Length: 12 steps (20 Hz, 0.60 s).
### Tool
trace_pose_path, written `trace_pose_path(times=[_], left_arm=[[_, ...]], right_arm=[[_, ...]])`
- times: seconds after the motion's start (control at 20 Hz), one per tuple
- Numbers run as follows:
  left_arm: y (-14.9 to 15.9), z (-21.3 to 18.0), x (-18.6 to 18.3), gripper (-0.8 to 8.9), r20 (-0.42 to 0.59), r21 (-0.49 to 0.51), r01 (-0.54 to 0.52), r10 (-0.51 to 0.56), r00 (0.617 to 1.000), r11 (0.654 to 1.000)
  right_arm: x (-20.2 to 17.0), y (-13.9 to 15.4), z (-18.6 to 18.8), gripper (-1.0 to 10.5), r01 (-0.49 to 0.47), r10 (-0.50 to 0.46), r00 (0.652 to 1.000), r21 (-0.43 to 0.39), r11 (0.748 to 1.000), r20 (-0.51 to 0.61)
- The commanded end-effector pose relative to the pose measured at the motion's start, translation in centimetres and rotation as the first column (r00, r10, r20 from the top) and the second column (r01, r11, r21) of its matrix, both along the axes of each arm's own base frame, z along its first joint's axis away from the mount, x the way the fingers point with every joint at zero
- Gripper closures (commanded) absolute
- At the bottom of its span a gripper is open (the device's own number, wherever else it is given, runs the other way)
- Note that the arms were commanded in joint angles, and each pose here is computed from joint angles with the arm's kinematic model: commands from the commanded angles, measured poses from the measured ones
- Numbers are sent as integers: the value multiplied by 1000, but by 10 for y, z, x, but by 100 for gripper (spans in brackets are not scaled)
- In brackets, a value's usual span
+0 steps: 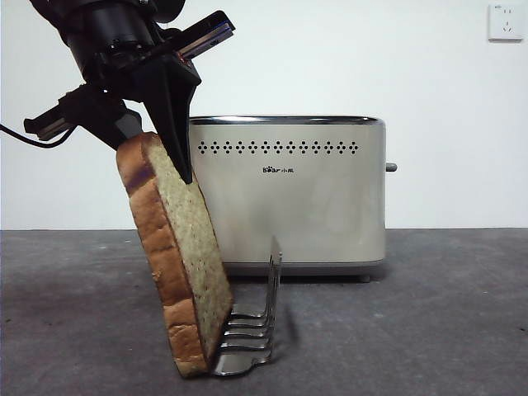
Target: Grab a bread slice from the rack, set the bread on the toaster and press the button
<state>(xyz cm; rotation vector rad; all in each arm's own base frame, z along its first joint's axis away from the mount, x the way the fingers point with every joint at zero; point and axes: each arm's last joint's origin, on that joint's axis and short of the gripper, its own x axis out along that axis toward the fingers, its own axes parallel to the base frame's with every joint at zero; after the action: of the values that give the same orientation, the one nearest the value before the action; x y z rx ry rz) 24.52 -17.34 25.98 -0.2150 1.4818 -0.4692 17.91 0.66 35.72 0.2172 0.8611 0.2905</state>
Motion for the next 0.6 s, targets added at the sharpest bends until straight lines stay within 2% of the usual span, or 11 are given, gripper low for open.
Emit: trace_pose_path(times=[0.05, 0.35, 0.6], left_arm=[[1, 6, -3, 734, 13, -12, 7, -7, 1000, 1000], [5, 38, -7, 734, 83, -50, 24, -20, 996, 998], [6, 99, -9, 734, 208, -86, 104, -84, 975, 991]], right_arm=[[1, 0, 1, 947, -9, 9, 1000, -3, 1000, 6], [1, 0, 1, 947, -9, 9, 1000, -3, 1000, 5], [0, 0, 0, 947, -9, 9, 1000, -3, 1000, -7]])
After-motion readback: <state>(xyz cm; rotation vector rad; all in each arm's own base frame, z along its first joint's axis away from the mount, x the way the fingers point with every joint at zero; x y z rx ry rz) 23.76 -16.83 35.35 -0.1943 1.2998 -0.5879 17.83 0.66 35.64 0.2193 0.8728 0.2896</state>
